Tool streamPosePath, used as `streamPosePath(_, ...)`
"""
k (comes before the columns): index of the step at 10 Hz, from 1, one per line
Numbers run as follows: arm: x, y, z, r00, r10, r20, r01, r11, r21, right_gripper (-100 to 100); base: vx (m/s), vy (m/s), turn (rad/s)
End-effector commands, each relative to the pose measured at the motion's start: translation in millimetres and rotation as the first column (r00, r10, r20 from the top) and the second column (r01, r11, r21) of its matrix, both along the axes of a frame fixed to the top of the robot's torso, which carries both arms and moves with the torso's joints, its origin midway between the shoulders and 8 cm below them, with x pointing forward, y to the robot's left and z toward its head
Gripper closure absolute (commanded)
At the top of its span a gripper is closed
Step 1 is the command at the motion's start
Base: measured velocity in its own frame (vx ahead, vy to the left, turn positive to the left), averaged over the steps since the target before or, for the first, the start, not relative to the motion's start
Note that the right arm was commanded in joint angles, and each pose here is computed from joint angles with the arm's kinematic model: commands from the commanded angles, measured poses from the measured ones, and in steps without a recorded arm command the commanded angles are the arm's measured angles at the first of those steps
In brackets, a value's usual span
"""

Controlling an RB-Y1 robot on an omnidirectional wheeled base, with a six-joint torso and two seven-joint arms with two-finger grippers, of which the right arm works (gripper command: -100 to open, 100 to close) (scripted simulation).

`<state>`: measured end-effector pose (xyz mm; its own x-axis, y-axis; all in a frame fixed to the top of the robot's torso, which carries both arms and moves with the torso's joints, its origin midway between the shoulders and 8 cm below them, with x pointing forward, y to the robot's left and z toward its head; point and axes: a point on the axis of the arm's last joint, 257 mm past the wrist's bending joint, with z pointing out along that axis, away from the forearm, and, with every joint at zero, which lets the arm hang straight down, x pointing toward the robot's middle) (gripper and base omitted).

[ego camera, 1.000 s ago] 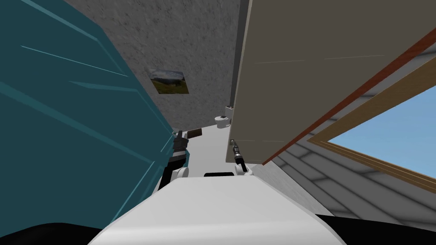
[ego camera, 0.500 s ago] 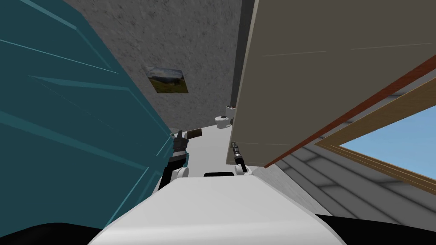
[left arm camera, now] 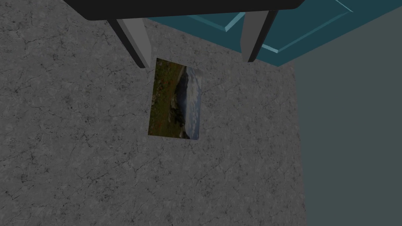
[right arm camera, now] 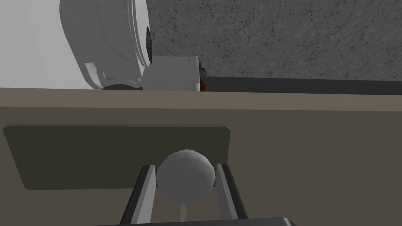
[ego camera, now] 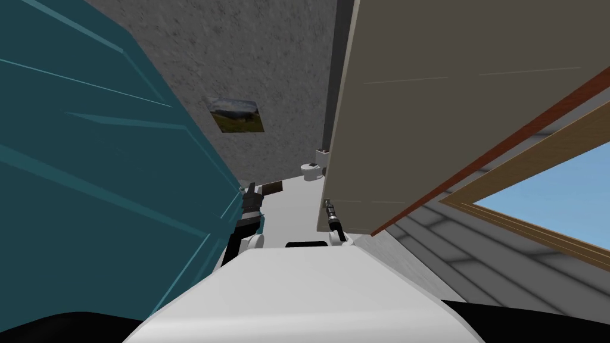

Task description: Push the door open

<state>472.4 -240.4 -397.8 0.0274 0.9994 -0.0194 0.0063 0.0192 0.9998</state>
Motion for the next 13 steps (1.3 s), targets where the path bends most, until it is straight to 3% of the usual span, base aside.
streamPosePath(1,1.9,-13.8,4.7,0.9997,-0.022,0.010,0.022,1.000,-0.008,100,0.204,0.045,-0.057)
streamPosePath(4,1.5,-33.9,5.5,0.9982,-0.059,0.010,0.059,0.998,-0.015,100,0.196,0.046,-0.043)
streamPosePath(5,1.5,-33.9,5.5,0.9982,-0.059,0.010,0.059,0.998,-0.015,100,0.129,0.020,-0.008)
streamPosePath(8,0.1,-60.8,6.6,0.9934,-0.114,0.012,0.114,0.993,-0.019,100,0.204,0.042,-0.064)
streamPosePath(9,0.1,-60.8,6.6,0.9934,-0.114,0.012,0.114,0.993,-0.019,100,0.139,0.043,-0.017)
streamPosePath(11,-1.6,-78.1,7.4,0.9883,-0.152,0.013,0.152,0.988,-0.019,100,0.164,0.046,-0.086)
streamPosePath(13,-1.6,-78.1,7.4,0.9883,-0.152,0.013,0.152,0.988,-0.019,100,0.088,0.009,-0.038)
